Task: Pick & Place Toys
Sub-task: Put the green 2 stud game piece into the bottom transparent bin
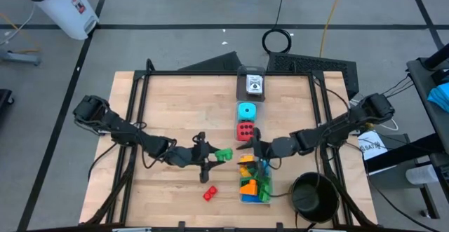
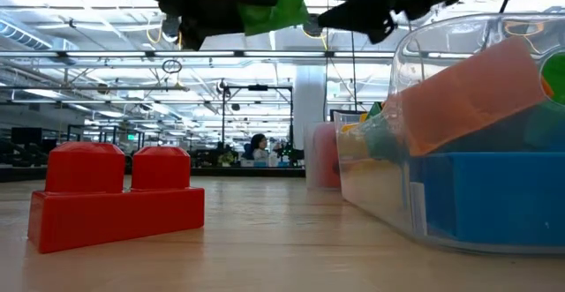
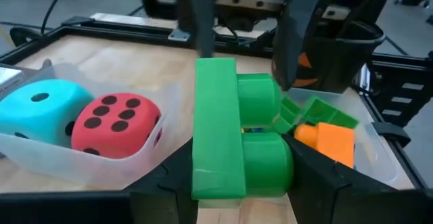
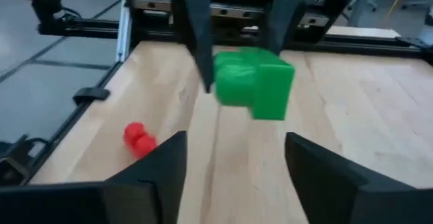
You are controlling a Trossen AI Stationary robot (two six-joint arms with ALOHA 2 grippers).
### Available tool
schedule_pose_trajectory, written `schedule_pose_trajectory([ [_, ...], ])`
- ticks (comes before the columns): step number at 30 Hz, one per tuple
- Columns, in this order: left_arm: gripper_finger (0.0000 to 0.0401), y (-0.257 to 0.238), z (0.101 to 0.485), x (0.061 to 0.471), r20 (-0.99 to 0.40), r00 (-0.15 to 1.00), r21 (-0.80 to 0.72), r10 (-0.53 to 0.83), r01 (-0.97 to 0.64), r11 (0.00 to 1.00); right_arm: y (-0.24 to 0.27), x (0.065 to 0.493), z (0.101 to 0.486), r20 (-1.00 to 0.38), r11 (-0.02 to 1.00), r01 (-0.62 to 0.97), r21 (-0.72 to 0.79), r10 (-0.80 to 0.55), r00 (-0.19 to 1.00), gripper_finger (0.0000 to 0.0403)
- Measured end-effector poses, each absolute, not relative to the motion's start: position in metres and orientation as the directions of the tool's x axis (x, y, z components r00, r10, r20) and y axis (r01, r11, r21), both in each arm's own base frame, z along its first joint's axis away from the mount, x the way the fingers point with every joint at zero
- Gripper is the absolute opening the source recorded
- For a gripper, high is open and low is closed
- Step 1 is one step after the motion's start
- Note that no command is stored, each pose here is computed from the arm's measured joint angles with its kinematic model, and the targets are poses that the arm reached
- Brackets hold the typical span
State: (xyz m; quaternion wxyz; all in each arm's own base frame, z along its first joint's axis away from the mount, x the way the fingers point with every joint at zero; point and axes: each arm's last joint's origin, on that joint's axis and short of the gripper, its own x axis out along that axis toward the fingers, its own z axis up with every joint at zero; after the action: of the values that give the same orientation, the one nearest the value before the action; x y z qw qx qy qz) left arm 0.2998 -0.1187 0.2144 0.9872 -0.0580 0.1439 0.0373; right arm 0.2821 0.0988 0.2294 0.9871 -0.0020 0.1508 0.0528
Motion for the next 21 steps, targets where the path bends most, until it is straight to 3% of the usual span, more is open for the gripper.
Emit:
schedule_pose_trajectory([
  [7,0.0169,-0.118,0.214,0.300,-0.291,0.955,-0.095,0.054,-0.086,0.992,0.089,0.305,0.221,-0.179,0.989,-0.130,0.075,0.142,0.974,0.0302],
  [11,0.0169,-0.116,0.214,0.301,-0.291,0.955,-0.091,0.060,-0.090,0.992,0.091,0.315,0.210,-0.129,0.986,-0.147,0.082,0.157,0.979,0.0328],
  [16,0.0169,-0.115,0.214,0.301,-0.295,0.954,-0.088,0.062,-0.091,0.992,0.089,0.321,0.203,-0.095,0.991,-0.119,0.068,0.125,0.988,0.0318],
  [21,0.0170,-0.115,0.214,0.301,-0.297,0.953,-0.088,0.059,-0.089,0.992,0.090,0.321,0.205,-0.071,0.989,-0.125,0.076,0.131,0.989,0.0257],
])
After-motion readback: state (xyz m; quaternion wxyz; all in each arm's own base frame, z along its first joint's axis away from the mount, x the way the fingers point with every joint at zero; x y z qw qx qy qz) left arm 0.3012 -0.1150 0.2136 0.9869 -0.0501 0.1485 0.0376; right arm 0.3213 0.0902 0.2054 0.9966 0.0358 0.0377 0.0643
